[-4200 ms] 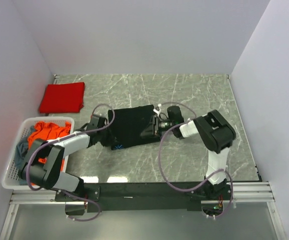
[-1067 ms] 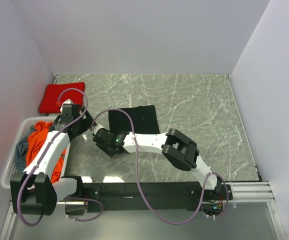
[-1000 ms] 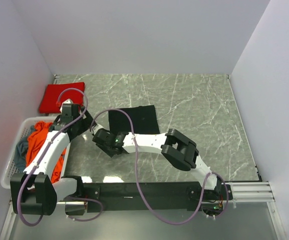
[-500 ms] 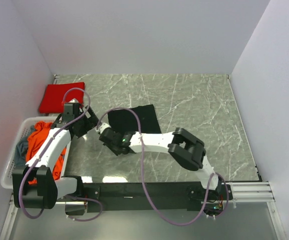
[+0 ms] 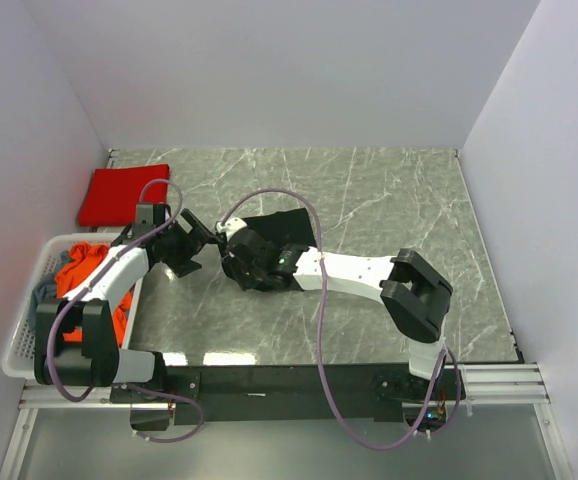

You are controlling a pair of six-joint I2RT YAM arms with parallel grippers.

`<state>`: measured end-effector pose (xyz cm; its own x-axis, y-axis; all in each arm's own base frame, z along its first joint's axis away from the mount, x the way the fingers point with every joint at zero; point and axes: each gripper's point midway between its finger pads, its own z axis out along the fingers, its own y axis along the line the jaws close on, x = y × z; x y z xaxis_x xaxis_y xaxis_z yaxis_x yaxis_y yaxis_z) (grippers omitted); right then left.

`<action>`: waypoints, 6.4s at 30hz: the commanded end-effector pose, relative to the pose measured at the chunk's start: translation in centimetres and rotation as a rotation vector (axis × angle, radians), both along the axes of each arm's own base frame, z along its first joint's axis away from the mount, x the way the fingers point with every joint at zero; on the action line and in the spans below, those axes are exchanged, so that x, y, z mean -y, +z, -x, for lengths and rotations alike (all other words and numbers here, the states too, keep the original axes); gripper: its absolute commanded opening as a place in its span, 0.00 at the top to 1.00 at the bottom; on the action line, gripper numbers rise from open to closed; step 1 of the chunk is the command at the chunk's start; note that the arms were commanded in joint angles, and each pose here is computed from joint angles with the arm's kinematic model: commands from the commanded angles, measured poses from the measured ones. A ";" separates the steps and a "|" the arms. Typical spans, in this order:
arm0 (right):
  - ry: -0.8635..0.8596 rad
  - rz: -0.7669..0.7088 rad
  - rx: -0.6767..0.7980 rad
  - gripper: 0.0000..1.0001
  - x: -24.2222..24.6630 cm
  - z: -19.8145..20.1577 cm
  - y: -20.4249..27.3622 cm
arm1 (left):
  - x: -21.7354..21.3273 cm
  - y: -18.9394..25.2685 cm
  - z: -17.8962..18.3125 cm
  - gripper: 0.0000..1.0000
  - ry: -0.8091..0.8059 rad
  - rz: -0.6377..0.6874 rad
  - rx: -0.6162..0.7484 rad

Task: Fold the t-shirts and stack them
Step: Neatly place the folded tshirt to the corner

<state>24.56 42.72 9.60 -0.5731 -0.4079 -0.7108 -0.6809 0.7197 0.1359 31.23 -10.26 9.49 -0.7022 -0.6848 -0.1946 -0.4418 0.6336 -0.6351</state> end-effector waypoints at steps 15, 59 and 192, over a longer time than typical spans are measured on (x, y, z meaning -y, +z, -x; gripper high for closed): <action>-0.015 -0.196 -0.010 1.00 -0.8 -0.2 4.0 | 3.3 -5.2 -0.3 0.01 0.024 0.068 -0.099; -0.005 -0.168 -0.100 0.36 7.7 5.9 3.8 | -3.5 -4.0 -11.1 0.99 -0.104 -0.665 -0.004; -0.256 0.182 -0.224 0.10 18.6 4.9 -0.9 | -32.3 7.4 -26.0 0.18 0.279 -1.413 0.014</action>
<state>18.71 23.76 6.82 -0.8254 -0.3629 -0.4324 -0.4482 0.8869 0.1113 55.02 25.05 11.13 -0.7223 -0.0005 -0.6916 -0.5931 0.5147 0.6191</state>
